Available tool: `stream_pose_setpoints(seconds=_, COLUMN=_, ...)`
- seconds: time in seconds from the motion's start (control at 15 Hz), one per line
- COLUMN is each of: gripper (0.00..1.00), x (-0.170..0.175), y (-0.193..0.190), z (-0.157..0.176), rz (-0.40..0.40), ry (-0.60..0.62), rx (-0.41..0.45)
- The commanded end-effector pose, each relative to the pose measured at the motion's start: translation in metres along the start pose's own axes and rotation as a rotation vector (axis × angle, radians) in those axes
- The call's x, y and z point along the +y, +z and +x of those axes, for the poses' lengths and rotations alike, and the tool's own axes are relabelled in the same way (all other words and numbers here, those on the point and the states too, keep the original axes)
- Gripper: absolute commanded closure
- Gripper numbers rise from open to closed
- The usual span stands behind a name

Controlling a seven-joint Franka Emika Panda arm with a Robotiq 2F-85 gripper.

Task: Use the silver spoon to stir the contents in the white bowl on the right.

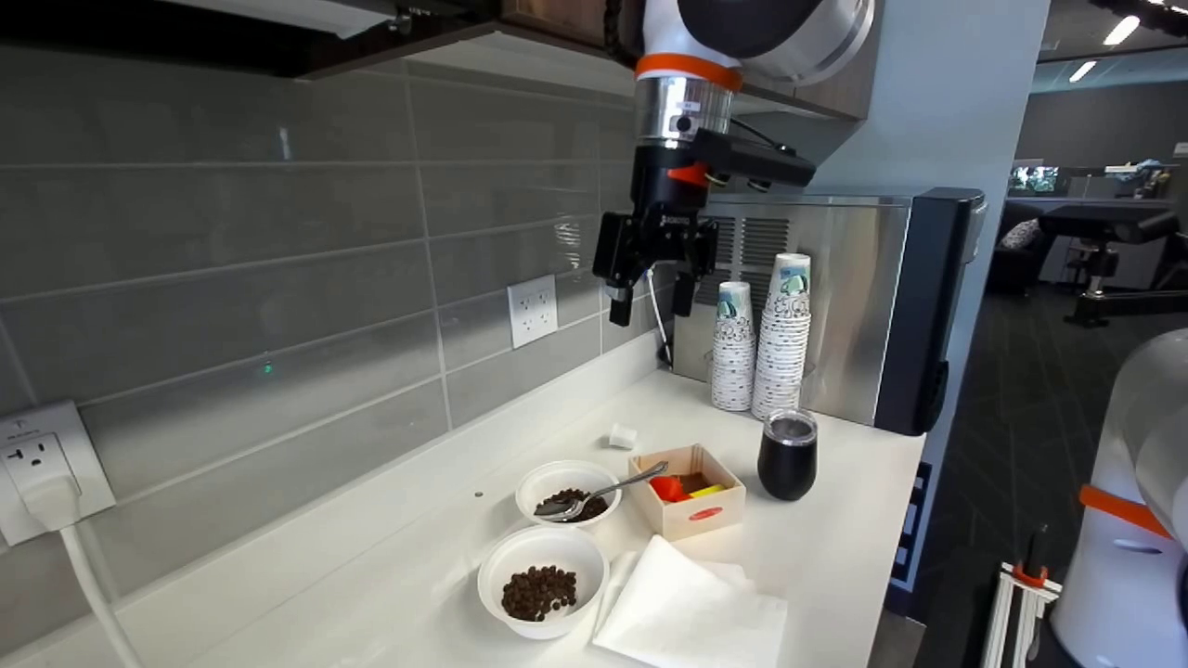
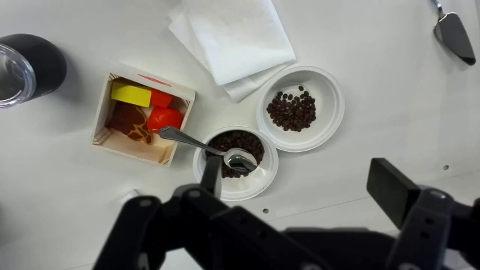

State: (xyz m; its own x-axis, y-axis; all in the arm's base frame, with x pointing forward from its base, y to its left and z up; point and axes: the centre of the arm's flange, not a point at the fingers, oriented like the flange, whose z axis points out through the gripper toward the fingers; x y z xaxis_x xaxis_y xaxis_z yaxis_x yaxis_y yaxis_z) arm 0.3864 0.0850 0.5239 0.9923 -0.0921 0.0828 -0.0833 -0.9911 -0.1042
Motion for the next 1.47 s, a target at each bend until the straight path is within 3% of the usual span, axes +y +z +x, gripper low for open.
stream_pose_setpoints(seconds=0.0, gripper=0.00, x=0.016, y=0.008, z=-0.016, rz=-0.005, ry=-0.004, rx=-0.010)
stream_pose_setpoints(seconds=0.33, gripper=0.00, x=0.055, y=0.022, z=-0.042, rz=0.016, ry=0.011, rx=-0.040)
stream_pose_setpoints(seconds=0.67, gripper=0.00, x=0.096, y=0.050, z=-0.036, rz=0.092, ry=-0.036, rx=-0.076)
stream_pose_setpoints(seconds=1.0, gripper=0.00, x=0.130, y=0.090, z=0.001, rz=0.201, ry=-0.055, rx=-0.079)
stream_pose_setpoints(seconds=1.4, gripper=0.00, x=0.133, y=0.149, z=0.058, rz=0.233, ry=-0.113, rx=-0.091)
